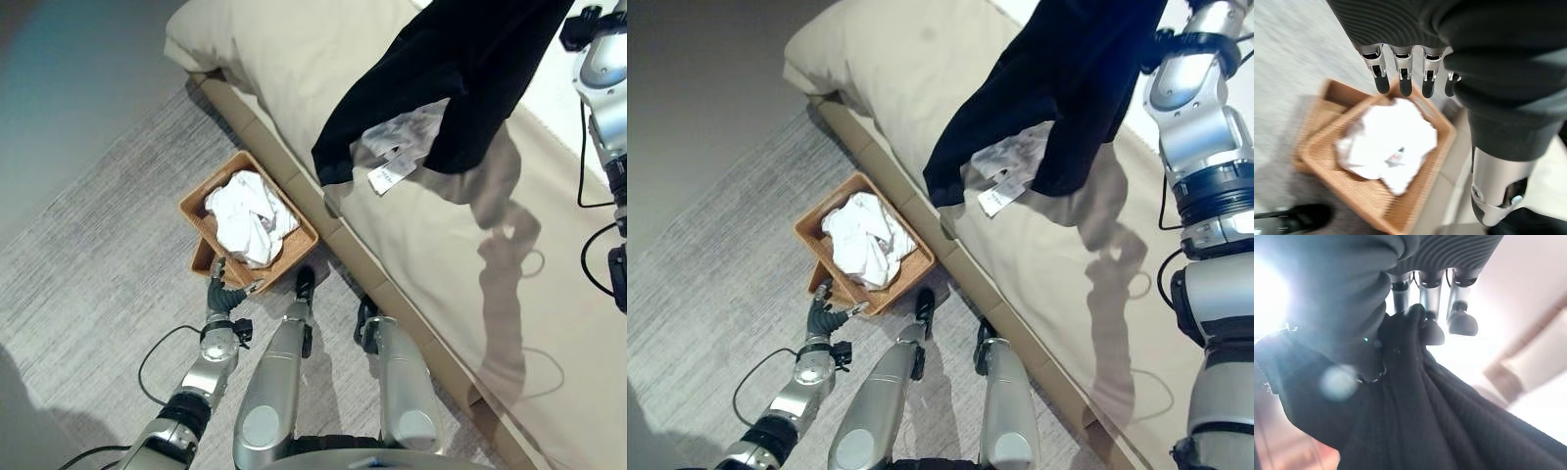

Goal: Pick up clothes into the bucket

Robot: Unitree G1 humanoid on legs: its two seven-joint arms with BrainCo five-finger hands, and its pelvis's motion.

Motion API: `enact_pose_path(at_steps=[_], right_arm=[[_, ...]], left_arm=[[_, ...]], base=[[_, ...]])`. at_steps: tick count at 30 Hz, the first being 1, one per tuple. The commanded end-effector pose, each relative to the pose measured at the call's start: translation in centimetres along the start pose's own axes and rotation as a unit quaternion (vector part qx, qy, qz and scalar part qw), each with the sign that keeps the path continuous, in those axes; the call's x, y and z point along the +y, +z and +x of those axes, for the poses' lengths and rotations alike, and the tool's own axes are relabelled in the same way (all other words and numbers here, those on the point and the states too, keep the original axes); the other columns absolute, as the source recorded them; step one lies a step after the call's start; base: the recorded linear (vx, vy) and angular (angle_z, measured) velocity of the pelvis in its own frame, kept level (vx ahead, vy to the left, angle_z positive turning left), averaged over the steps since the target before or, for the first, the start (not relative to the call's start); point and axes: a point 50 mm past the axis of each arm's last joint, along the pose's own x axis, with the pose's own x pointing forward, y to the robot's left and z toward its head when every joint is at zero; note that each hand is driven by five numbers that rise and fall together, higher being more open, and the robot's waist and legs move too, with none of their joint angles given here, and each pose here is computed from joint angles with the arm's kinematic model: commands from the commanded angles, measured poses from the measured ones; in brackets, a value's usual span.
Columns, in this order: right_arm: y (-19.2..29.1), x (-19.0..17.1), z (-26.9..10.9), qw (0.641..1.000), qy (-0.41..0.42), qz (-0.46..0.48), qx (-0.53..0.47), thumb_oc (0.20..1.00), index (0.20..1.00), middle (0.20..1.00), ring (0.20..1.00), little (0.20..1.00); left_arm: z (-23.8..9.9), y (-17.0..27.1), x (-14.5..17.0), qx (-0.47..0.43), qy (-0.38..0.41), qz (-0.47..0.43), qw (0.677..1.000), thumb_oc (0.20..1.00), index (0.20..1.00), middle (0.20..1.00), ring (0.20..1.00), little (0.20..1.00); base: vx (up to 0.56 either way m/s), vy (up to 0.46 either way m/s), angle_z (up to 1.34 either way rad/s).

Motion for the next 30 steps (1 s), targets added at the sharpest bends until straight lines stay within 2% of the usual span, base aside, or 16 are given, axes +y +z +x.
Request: enact_pose_path(at_steps=[1, 8, 9, 10, 11, 14, 15, 17, 21, 24, 30], right_arm=[[2.1, -3.5, 1.7, 0.996, -0.040, 0.010, -0.073, 0.200, 0.200, 0.200, 0.200, 0.200], [1.5, -2.5, 0.6, 0.997, 0.023, 0.007, -0.071, 0.200, 0.200, 0.200, 0.200, 0.200], [1.3, -2.1, 0.0, 0.996, 0.048, 0.014, -0.070, 0.200, 0.200, 0.200, 0.200, 0.200], [1.2, -2.1, 0.0, 0.996, 0.048, 0.014, -0.069, 0.200, 0.200, 0.200, 0.200, 0.200], [1.4, -1.4, -0.6, 0.993, 0.083, 0.022, -0.075, 0.200, 0.200, 0.200, 0.200, 0.200], [1.5, -1.0, -1.3, 0.990, 0.110, 0.036, -0.079, 0.200, 0.200, 0.200, 0.200, 0.200], [1.9, -0.4, -2.2, 0.984, 0.145, 0.061, -0.084, 0.200, 0.200, 0.200, 0.200, 0.200], [2.5, 0.2, -3.0, 0.975, 0.183, 0.082, -0.093, 0.200, 0.200, 0.200, 0.200, 0.200], [3.1, 0.9, -4.1, 0.961, 0.234, 0.112, -0.095, 0.200, 0.200, 0.200, 0.200, 0.200], [4.1, 1.9, -5.8, 0.937, 0.297, 0.151, -0.104, 0.200, 0.200, 0.200, 0.200, 0.200], [5.1, 3.1, -8.5, 0.898, 0.382, 0.184, -0.114, 0.200, 0.200, 0.200, 0.200, 0.200]], left_arm=[[-1.0, 0.5, -0.5, -0.040, -0.050, 0.019, 0.998, 1.000, 1.000, 1.000, 1.000, 1.000], [-1.3, 4.8, -0.4, -0.114, -0.125, -0.053, 0.984, 1.000, 1.000, 1.000, 1.000, 1.000], [-1.3, 6.6, -0.2, -0.147, -0.144, -0.050, 0.977, 1.000, 1.000, 1.000, 1.000, 1.000], [-1.3, 6.6, -0.2, -0.146, -0.144, -0.049, 0.977, 1.000, 1.000, 1.000, 1.000, 1.000], [-1.0, 9.1, 0.1, -0.197, -0.163, -0.024, 0.966, 1.000, 1.000, 1.000, 1.000, 1.000], [-0.9, 11.0, 0.2, -0.231, -0.170, -0.019, 0.958, 1.000, 1.000, 1.000, 1.000, 1.000], [-0.9, 13.7, 0.1, -0.279, -0.184, -0.010, 0.943, 1.000, 1.000, 1.000, 1.000, 1.000], [-0.6, 15.6, -0.2, -0.306, -0.193, -0.006, 0.932, 1.000, 1.000, 1.000, 1.000, 1.000], [0.0, 18.6, -1.4, -0.342, -0.211, 0.001, 0.915, 1.000, 1.000, 1.000, 1.000, 1.000], [0.7, 21.9, -3.0, -0.374, -0.225, 0.001, 0.900, 1.000, 1.000, 1.000, 1.000, 1.000], [0.3, 25.0, -5.9, -0.396, -0.279, 0.002, 0.875, 1.000, 1.000, 1.000, 1.000, 1.000]], base=[[0.06, -0.001, -0.09], [0.09, 0.000, 0.00], [0.08, -0.007, -0.01], [0.12, -0.023, -0.04], [0.07, -0.021, -0.05], [0.12, -0.029, -0.02], [0.11, -0.027, -0.07], [0.11, -0.032, -0.11], [0.04, -0.018, -0.05], [0.03, -0.025, -0.09], [0.00, -0.006, -0.02]])
